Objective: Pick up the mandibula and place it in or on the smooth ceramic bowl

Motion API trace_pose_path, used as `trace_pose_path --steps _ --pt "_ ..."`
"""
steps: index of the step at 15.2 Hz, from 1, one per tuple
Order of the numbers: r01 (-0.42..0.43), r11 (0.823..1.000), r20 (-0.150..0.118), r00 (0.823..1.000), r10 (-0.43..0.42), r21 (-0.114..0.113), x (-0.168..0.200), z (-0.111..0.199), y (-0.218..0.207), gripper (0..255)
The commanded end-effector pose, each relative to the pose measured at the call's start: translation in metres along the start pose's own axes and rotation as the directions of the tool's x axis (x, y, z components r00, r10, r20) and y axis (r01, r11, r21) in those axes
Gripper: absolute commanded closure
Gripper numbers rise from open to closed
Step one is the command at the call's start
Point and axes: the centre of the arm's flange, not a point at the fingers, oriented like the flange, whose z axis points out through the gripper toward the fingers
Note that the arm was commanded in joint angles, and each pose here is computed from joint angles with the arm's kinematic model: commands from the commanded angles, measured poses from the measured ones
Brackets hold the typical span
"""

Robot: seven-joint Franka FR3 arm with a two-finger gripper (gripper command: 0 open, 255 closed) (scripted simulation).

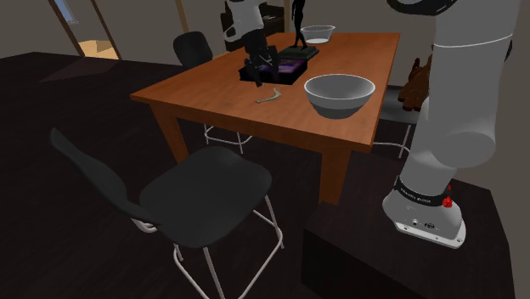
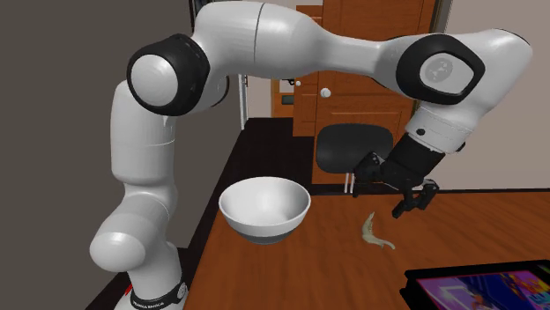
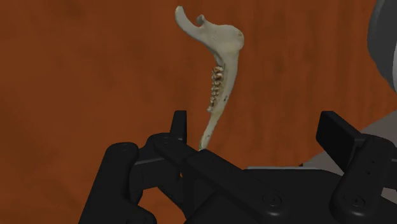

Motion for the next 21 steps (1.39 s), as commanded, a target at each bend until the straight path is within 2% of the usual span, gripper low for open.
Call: trace_pose_path --steps 1,6,14,15,21 --pt "0.027 1.000 0.004 1.000 -0.027 0.008 0.002 0.009 0.004 0" --pt "0.027 1.000 0.004 1.000 -0.027 0.008 0.002 0.039 0.004 0" --pt "0.027 1.000 0.004 1.000 -0.027 0.008 0.002 0.039 0.004 0" --pt "0.027 1.000 0.004 1.000 -0.027 0.008 0.002 0.039 0.004 255" --pt "0.027 1.000 0.004 1.000 -0.027 0.008 0.002 0.039 0.004 255"
